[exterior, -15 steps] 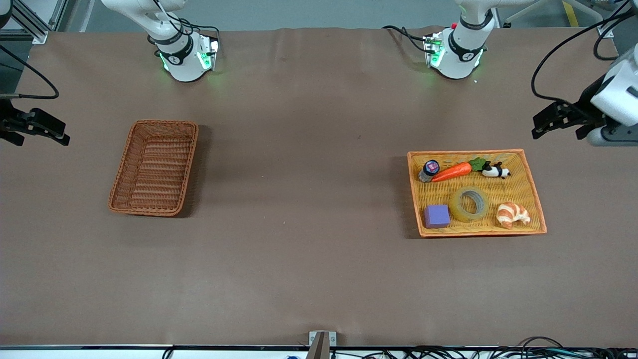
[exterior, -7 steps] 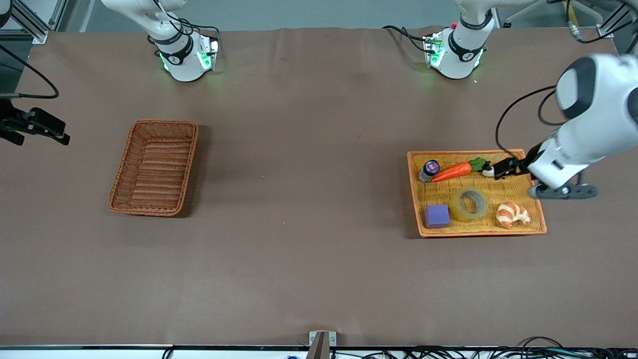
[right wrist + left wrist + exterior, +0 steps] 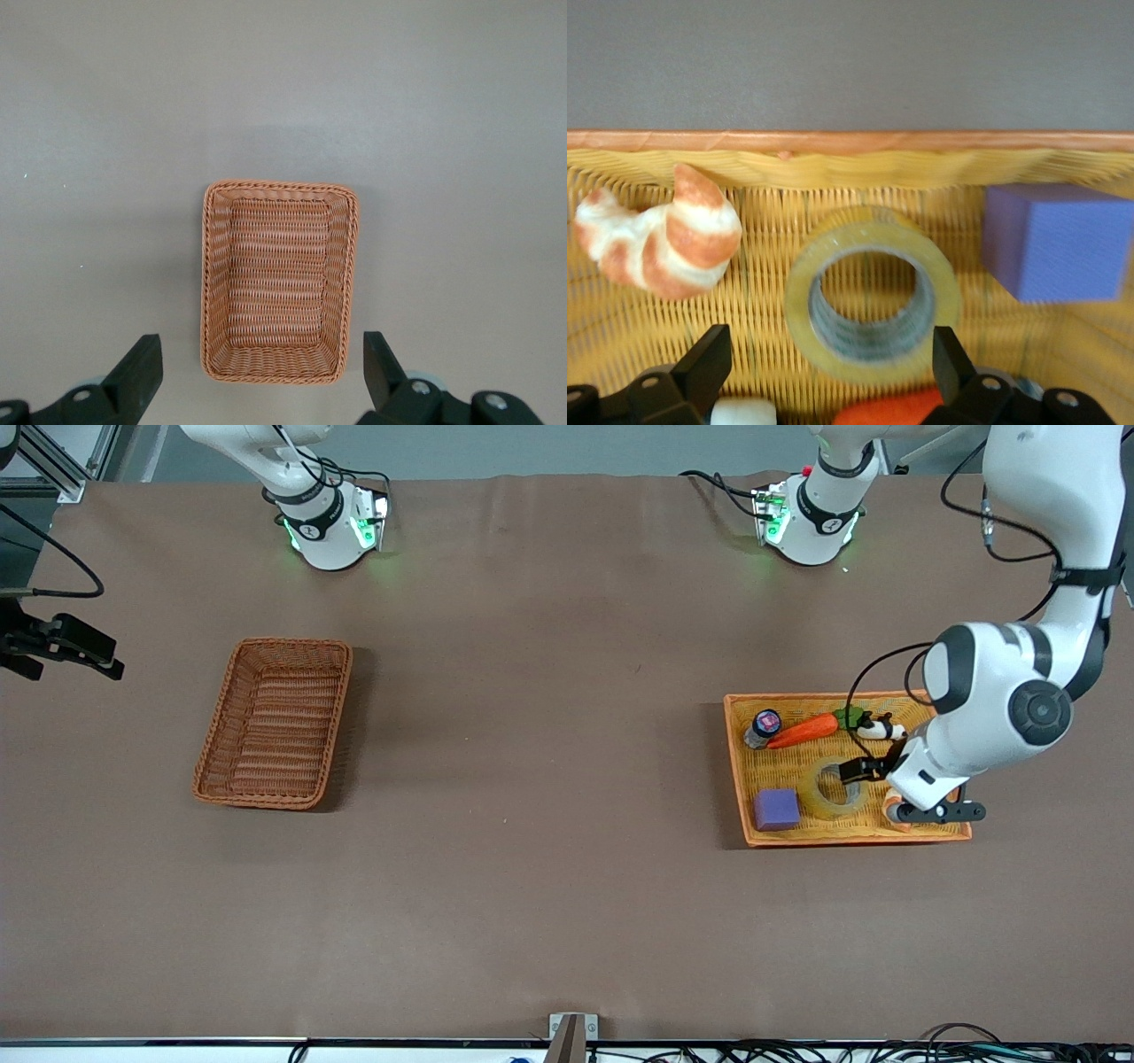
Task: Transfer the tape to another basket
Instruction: 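Reach the left gripper down to the yellow tape roll and grasp it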
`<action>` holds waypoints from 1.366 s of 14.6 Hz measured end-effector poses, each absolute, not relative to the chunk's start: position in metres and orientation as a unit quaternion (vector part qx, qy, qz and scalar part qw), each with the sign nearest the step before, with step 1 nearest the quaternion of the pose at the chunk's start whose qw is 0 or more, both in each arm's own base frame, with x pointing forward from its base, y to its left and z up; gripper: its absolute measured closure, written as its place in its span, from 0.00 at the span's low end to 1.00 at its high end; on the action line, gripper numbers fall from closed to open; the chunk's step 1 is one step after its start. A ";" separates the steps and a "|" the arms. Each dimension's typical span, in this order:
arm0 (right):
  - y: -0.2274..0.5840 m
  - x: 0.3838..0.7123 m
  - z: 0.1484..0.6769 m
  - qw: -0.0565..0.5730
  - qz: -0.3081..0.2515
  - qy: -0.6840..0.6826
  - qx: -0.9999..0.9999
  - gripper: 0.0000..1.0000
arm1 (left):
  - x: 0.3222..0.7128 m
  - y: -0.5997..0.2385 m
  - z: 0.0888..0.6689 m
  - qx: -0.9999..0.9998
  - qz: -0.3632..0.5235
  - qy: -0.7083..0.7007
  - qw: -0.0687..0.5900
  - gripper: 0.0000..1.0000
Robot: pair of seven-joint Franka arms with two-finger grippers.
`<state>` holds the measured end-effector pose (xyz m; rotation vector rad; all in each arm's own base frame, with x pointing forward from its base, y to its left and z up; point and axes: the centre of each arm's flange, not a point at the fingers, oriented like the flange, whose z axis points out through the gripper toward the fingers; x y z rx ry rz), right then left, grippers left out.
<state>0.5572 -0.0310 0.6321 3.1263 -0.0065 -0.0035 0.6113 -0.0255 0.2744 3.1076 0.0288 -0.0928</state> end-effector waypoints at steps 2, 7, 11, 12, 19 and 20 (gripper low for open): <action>-0.031 0.557 0.632 0.008 -0.001 -0.002 1.000 0.00 | 0.612 -0.016 0.251 0.999 -0.036 0.017 0.014 0.03; -0.032 0.557 0.632 0.008 -0.001 -0.003 1.000 0.00 | 0.604 -0.008 0.206 1.000 -0.012 0.025 0.013 0.14; -0.031 0.557 0.632 0.008 -0.001 -0.002 1.000 0.00 | 0.600 -0.008 0.187 0.999 -0.013 0.026 0.014 0.55; -0.031 0.557 0.632 0.008 -0.001 -0.002 1.000 0.00 | 0.601 -0.008 0.190 1.000 -0.010 0.025 0.014 0.64; -0.030 0.557 0.632 0.008 -0.002 -0.002 1.000 0.00 | 0.609 -0.014 0.284 1.000 0.015 0.018 0.013 0.78; -0.030 0.557 0.632 0.008 -0.002 -0.002 1.000 0.00 | 0.608 -0.023 0.310 1.000 0.008 0.010 0.014 0.78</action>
